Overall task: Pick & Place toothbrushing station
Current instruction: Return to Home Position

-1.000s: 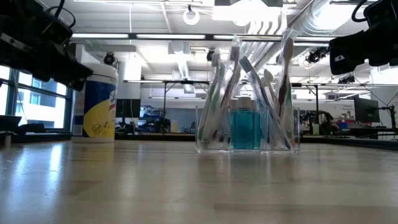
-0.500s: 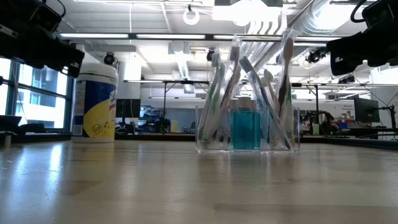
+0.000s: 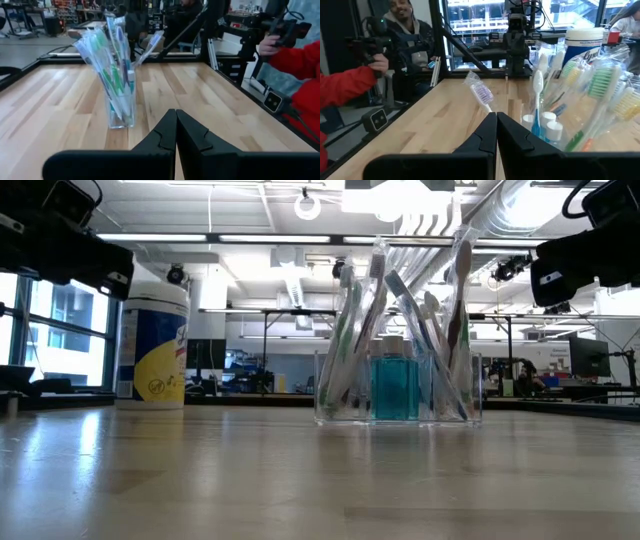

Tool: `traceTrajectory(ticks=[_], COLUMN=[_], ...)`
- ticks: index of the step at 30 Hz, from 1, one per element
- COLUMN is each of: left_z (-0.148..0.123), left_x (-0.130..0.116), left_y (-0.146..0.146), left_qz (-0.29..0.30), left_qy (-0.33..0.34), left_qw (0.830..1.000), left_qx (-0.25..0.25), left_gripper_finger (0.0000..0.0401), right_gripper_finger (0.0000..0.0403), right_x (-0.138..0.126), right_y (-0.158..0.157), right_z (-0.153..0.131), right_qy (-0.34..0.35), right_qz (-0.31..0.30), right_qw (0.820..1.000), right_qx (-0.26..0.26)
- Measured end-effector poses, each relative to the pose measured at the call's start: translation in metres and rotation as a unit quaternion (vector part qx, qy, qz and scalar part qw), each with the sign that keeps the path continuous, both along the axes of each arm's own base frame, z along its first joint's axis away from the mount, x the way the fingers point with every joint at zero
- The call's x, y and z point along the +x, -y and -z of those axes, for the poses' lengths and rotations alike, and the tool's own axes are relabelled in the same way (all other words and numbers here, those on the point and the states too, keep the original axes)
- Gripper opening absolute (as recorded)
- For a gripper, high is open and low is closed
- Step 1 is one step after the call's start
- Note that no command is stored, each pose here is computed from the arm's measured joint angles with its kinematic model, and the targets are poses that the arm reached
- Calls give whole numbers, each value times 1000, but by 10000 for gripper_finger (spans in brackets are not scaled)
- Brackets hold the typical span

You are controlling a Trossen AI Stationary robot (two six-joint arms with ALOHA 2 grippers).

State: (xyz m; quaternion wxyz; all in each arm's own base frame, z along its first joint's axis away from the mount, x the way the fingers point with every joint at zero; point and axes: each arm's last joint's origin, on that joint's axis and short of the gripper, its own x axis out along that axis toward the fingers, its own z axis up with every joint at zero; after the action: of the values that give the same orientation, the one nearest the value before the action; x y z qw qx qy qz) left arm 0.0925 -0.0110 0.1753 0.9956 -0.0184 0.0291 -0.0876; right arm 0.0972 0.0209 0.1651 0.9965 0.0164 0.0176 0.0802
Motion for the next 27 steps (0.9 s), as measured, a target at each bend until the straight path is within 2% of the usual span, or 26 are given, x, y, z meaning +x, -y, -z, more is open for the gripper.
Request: traceTrajectory(ticks=[4,10,16,27], left_z=[0,1,6,9], left_x=[0,0,4,5], left_y=[0,-2,-1,-2], left_qz=[0,-38,-28,-40], left_qy=[2,-4,26,29], left_qw=[1000,999,999,999], left_qx=[3,5,-16,2], left_gripper_finger=[0,0,0,0], right_gripper_finger=[3,3,3,3], right_x=[0,0,0,0], right_y=[0,1,1,1], right_z=[0,0,0,0], right_qy=[-2,-1,-1,-1], right_qz=[2,14,14,16], right_qw=[1000,1000,1000,1000], right_qx=[11,18,22,20])
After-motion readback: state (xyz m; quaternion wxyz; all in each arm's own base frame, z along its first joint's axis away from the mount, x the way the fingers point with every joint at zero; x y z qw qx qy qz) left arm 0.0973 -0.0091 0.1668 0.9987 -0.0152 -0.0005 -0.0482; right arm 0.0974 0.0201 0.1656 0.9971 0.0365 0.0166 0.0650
